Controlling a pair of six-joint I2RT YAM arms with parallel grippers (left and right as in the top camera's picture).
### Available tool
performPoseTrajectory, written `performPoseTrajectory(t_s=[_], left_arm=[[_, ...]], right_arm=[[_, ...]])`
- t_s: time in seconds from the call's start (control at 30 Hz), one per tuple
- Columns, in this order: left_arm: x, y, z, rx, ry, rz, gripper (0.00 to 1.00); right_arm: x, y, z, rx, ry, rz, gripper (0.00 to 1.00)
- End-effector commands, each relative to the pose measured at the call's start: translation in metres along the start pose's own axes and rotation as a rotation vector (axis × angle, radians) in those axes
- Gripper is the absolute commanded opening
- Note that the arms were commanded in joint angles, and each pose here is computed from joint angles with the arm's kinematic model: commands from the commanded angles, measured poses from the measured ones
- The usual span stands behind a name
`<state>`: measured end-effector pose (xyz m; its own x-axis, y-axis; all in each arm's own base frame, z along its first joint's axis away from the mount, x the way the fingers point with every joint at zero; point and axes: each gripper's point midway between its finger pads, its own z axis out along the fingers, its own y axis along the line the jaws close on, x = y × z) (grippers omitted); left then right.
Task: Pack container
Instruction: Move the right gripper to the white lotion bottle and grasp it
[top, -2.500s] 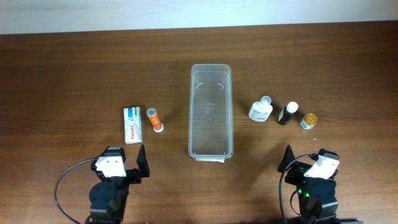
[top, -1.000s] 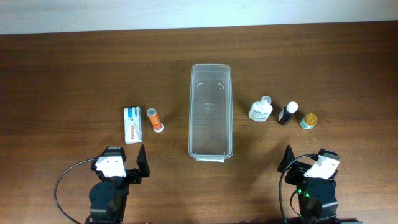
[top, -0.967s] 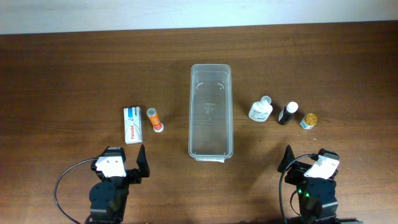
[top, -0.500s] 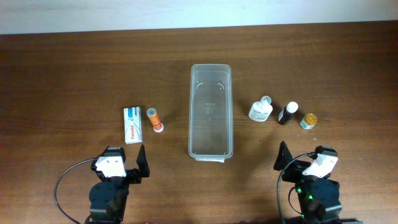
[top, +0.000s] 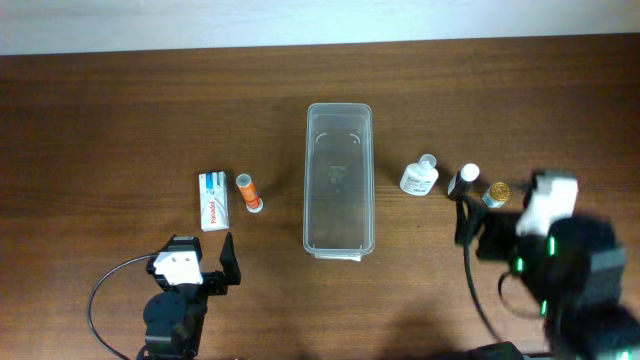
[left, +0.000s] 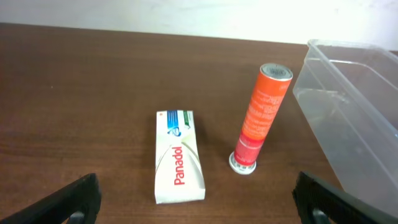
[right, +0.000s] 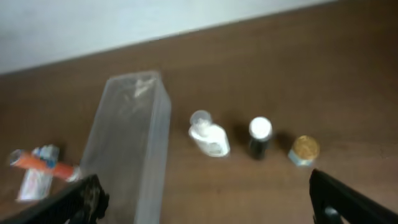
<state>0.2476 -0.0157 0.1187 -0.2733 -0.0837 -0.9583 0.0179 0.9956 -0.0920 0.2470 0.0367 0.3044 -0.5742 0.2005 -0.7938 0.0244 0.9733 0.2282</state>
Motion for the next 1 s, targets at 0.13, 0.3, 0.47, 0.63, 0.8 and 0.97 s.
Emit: performPoseTrajectory(t_s=[0.13, 0.3, 0.47, 0.63, 0.8, 0.97], left_arm=[[0.0, -0.001, 0.0, 0.008, -0.005, 0.016, 0.99], [0.0, -0.001, 0.0, 0.008, -0.005, 0.015, 0.99], [0.0, -0.001, 0.0, 0.008, -0.005, 0.015, 0.99], [0.0, -0.001, 0.0, 0.008, -0.005, 0.015, 0.99], [0.0, -0.001, 0.0, 0.008, -0.005, 0.016, 0.99], [0.0, -0.001, 0.0, 0.008, -0.005, 0.015, 0.99]], right_arm=[[-0.037, 0.059, 0.041, -0.215, 0.224, -0.033, 0.98], [-0.026, 0.035, 0.099, -0.041, 0.348, 0.035, 0.98], [0.019, 0.016, 0.157, 0.082, 0.554, 0.112, 0.91], [0.056, 0.007, 0.193, 0.162, 0.683, 0.15, 0.83], [0.066, -0.003, 0.211, 0.269, 0.681, 0.154, 0.78], [0.063, 0.001, 0.215, 0.277, 0.652, 0.172, 0.67]])
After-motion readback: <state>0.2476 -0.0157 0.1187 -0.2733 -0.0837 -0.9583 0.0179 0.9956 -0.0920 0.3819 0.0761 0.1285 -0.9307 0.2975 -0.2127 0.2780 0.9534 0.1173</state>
